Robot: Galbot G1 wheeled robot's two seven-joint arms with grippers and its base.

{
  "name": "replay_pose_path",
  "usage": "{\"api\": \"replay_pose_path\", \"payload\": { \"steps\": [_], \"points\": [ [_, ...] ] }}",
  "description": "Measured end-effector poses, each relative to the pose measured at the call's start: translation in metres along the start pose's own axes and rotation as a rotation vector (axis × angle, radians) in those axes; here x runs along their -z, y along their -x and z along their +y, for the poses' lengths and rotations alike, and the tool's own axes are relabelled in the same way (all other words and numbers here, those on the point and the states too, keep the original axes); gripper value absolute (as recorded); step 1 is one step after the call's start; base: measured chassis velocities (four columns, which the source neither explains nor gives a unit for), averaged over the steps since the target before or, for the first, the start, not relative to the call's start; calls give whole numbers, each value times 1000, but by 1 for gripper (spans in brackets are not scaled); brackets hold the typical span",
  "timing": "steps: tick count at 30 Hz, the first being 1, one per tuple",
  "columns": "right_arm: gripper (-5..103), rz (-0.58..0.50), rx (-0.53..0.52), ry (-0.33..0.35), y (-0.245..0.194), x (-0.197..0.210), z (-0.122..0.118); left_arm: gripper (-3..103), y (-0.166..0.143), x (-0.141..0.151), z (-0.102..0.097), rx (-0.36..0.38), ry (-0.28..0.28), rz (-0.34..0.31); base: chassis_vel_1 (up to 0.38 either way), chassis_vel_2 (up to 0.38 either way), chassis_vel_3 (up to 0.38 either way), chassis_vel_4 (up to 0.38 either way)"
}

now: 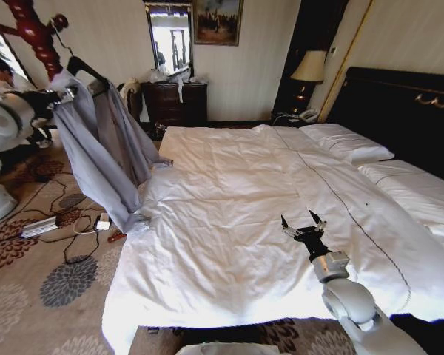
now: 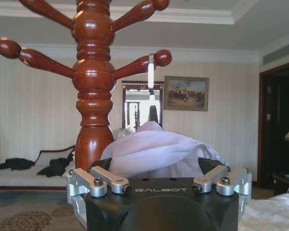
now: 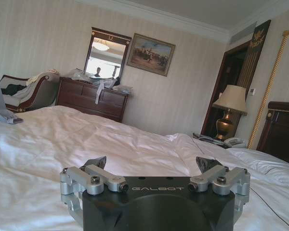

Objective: Pick up the clothes from the bed and hang them on the clothes hanger.

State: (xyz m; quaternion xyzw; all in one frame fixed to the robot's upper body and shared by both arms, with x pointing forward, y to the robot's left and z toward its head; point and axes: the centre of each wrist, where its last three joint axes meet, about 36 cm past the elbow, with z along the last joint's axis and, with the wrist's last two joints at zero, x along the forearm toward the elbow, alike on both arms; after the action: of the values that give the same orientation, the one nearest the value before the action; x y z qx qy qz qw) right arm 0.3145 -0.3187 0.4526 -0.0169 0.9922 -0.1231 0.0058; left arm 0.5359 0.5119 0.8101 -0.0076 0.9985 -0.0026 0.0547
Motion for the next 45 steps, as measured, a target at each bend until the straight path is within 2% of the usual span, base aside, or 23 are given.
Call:
{"api": "replay_pose_path", "payload": {
  "steps": [13, 17, 21, 24, 25, 26, 27, 28, 29, 30, 31, 32, 33, 34, 38, 40, 43, 45],
  "points": [
    [100, 0, 0, 0, 0, 0, 0, 100, -46, 7, -10, -11, 101, 22, 0, 0, 0, 0],
    [100, 0, 0, 0, 0, 0, 0, 100, -55, 8, -19, -17, 111, 9, 0, 0, 0, 0],
    [100, 0, 0, 0, 0, 0, 0, 100, -59, 2, -39, -43, 108, -25, 0, 0, 0, 0],
    [100, 0, 0, 0, 0, 0, 0, 100, -63, -20, -72, -136, 89, -64, 0, 0, 0, 0],
    [100, 0, 0, 0, 0, 0, 0, 100, -63, -20, -72, -136, 89, -64, 0, 0, 0, 0],
    [100, 0, 0, 0, 0, 0, 0, 100, -71, -17, -77, -161, 96, -102, 0, 0, 0, 0],
    [100, 0, 0, 0, 0, 0, 0, 100, -86, -12, -81, -178, 107, -189, 0, 0, 0, 0],
    [100, 0, 0, 0, 0, 0, 0, 100, -94, -18, -82, -180, 99, -215, 0, 0, 0, 0],
    [100, 0, 0, 0, 0, 0, 0, 100, -100, -34, -84, -178, 76, -201, 0, 0, 0, 0],
    [100, 0, 0, 0, 0, 0, 0, 100, -100, -34, -84, -178, 76, -201, 0, 0, 0, 0],
    [100, 0, 0, 0, 0, 0, 0, 100, -105, -47, -85, -173, 58, -187, 0, 0, 0, 0],
    [100, 0, 0, 0, 0, 0, 0, 100, -116, -70, -89, -165, 33, -169, 0, 0, 0, 0],
    [100, 0, 0, 0, 0, 0, 0, 100, -116, -70, -89, -165, 33, -169, 0, 0, 0, 0],
    [100, 0, 0, 0, 0, 0, 0, 100, -126, -87, -91, -159, 30, -162, 0, 0, 0, 0],
    [100, 0, 0, 0, 0, 0, 0, 100, -166, -157, -104, -160, 66, -113, 0, 0, 0, 0],
    [100, 0, 0, 0, 0, 0, 0, 100, -174, -167, -107, -162, 72, -108, 0, 0, 0, 0],
    [100, 0, 0, 0, 0, 0, 0, 100, -211, -199, -123, -176, 91, -129, 0, 0, 0, 0],
    [100, 0, 0, 0, 0, 0, 0, 100, -220, -206, -127, -170, 85, -131, 0, 0, 0, 0]
  ]
}}
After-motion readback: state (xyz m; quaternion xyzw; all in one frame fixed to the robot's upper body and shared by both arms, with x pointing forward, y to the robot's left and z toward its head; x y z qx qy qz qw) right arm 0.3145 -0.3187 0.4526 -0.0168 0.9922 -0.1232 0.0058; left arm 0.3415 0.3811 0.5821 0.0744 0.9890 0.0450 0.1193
